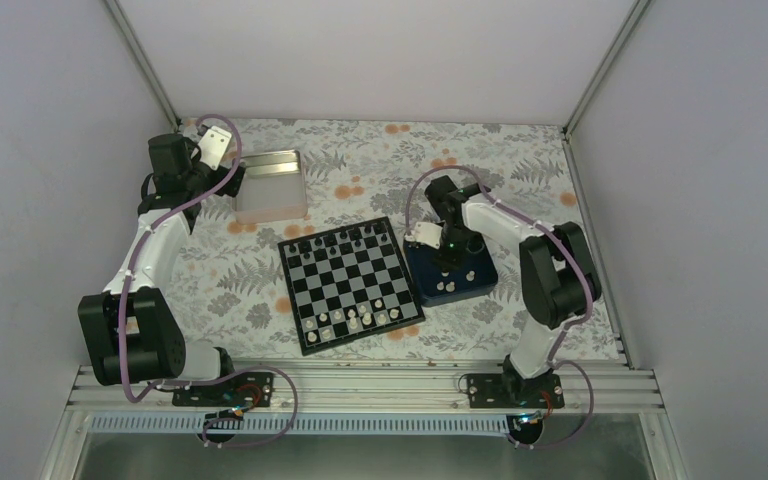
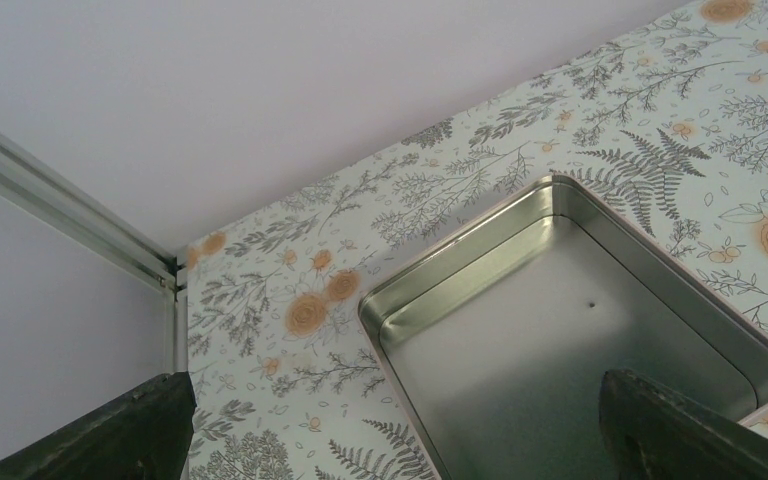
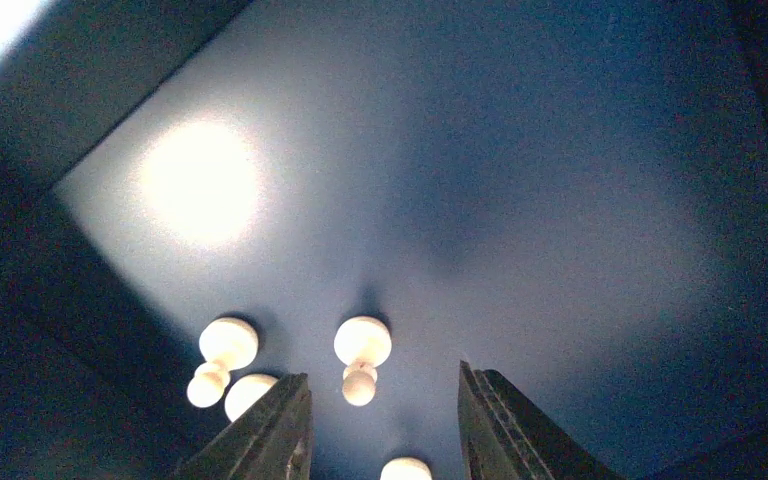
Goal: Set up the chess pieces on the board
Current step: Pick up the chess piece from the storage box.
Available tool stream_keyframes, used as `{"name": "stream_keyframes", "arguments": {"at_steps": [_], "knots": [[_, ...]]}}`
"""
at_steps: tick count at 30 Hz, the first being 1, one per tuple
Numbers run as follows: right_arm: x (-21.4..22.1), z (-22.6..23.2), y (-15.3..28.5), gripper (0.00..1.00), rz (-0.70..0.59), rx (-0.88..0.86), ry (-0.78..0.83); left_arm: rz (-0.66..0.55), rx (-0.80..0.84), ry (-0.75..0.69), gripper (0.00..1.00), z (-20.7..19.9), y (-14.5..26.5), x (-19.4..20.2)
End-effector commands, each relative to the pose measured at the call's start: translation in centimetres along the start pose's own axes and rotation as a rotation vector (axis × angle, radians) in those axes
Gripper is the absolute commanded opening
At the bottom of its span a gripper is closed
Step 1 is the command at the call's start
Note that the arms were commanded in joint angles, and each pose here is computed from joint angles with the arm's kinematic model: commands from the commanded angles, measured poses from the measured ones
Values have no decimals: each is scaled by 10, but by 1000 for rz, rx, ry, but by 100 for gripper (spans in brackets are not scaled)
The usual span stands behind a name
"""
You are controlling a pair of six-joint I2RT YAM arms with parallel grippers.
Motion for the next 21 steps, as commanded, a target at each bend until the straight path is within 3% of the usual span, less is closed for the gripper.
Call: {"name": "stream_keyframes", "arguments": {"at_steps": [1,11,17,21], "knots": [[5,-3,-15,39,13,-21,-3,-31,-13,-8,100,4,2,-10],[10,-4,-22,39,16,-34,-6,-23,-12,-9,100,4,-1,-8],[10,-5,-26,32,17,-45,-4,-23,-13,-9,100,4,0,-8],[9,-5,-24,20,4,-40,2,-25,-10,-9,100,4,1,-9]]}}
Point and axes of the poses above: each gripper's point midway between its finger pads, its own y axis back along the fingers, its own z axis along the line the jaws close on, x = y × z, the point moved 7 cm from there along y, back along the fingers, and after that the axes turned 15 degrees about y, right-handed, at the moved point
